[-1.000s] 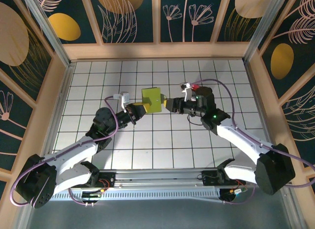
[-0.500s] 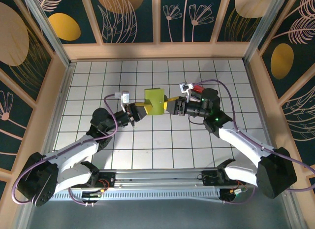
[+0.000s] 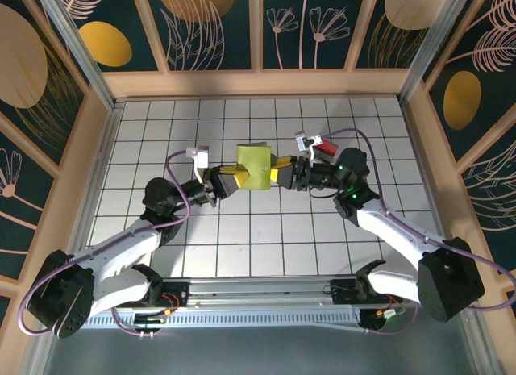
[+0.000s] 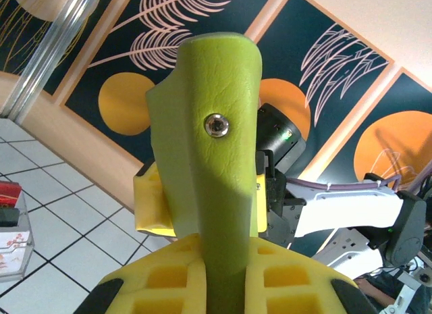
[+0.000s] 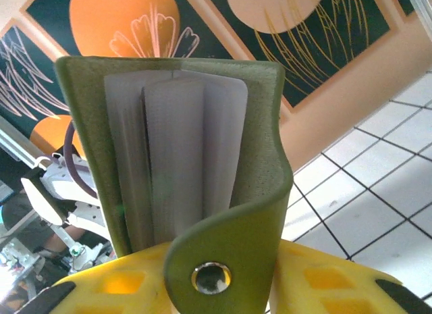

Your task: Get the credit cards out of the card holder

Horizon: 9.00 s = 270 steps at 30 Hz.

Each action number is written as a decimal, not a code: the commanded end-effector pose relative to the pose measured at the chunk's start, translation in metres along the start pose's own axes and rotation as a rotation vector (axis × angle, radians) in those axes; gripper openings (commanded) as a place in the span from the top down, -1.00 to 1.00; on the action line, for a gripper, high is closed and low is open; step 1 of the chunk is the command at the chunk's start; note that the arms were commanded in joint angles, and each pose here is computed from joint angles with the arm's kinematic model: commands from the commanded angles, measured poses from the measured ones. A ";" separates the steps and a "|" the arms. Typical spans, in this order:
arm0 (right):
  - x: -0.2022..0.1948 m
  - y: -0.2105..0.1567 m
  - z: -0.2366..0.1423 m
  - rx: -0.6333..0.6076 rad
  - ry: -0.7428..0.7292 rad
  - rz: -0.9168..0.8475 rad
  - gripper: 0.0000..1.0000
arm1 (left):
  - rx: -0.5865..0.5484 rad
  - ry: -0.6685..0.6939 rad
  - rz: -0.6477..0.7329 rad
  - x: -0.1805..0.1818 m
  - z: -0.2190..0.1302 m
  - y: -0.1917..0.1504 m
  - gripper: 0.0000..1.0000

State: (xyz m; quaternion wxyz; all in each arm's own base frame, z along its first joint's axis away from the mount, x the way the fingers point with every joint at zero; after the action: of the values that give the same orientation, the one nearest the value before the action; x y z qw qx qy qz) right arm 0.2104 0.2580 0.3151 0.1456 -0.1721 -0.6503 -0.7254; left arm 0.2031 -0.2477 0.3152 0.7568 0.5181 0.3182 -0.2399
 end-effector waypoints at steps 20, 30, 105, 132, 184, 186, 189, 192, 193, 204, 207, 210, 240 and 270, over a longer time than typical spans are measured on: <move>-0.019 0.000 0.002 0.068 -0.252 0.037 1.00 | -0.010 0.155 -0.068 0.036 0.014 0.006 -0.82; -0.038 -0.009 0.006 0.114 -0.371 0.082 1.00 | -0.012 0.204 -0.101 0.052 0.017 0.004 -0.97; -0.028 0.006 0.021 0.117 -0.431 0.018 1.00 | -0.044 0.243 -0.099 0.057 0.013 0.006 -0.57; -0.032 -0.010 0.017 0.092 -0.335 0.079 0.35 | -0.053 0.284 -0.090 0.054 0.005 0.007 0.41; -0.068 -0.021 0.001 0.017 -0.482 0.214 1.00 | -0.009 0.300 -0.180 0.056 0.005 -0.001 0.13; -0.070 -0.021 -0.002 0.012 -0.488 0.222 1.00 | -0.016 0.302 -0.175 0.055 0.004 -0.001 0.13; -0.068 -0.021 -0.001 0.009 -0.467 0.226 1.00 | -0.024 0.309 -0.168 0.056 0.002 0.000 0.20; -0.069 -0.021 0.000 0.013 -0.460 0.228 1.00 | -0.020 0.315 -0.171 0.058 0.003 0.000 0.26; -0.070 -0.022 0.000 0.017 -0.467 0.230 1.00 | -0.018 0.314 -0.170 0.057 0.003 0.000 0.26; -0.074 -0.026 -0.001 0.023 -0.477 0.240 1.00 | -0.026 0.309 -0.151 0.054 0.003 0.002 0.28; -0.076 -0.027 0.000 0.025 -0.473 0.246 1.00 | -0.027 0.301 -0.139 0.052 0.003 0.003 0.28; -0.076 -0.028 0.000 0.026 -0.468 0.252 1.00 | -0.029 0.290 -0.127 0.048 0.002 0.004 0.27; -0.061 -0.024 0.018 0.075 -0.401 0.188 0.64 | -0.036 0.359 -0.106 0.062 0.002 0.005 0.80; -0.052 -0.028 0.034 0.141 -0.407 0.121 -0.22 | -0.052 0.308 -0.082 0.049 0.004 0.011 1.00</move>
State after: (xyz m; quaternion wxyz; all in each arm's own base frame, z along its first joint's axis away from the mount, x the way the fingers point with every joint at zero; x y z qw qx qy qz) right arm 0.2506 0.2884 0.2516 0.0680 -0.3652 -0.7069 -0.6019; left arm 0.2506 -0.2467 0.2553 0.6620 0.5215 0.5082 -0.1775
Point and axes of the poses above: each hand's point on the last joint's axis, 136 mm out from that joint toward the fingers, its own z axis out along the fingers, its own x axis along the line the jaws close on, y = z × x, the point moved 3 cm from there along -z, back along the fingers, and after that the axes turned 11 degrees about -z, right-handed, at the moved point
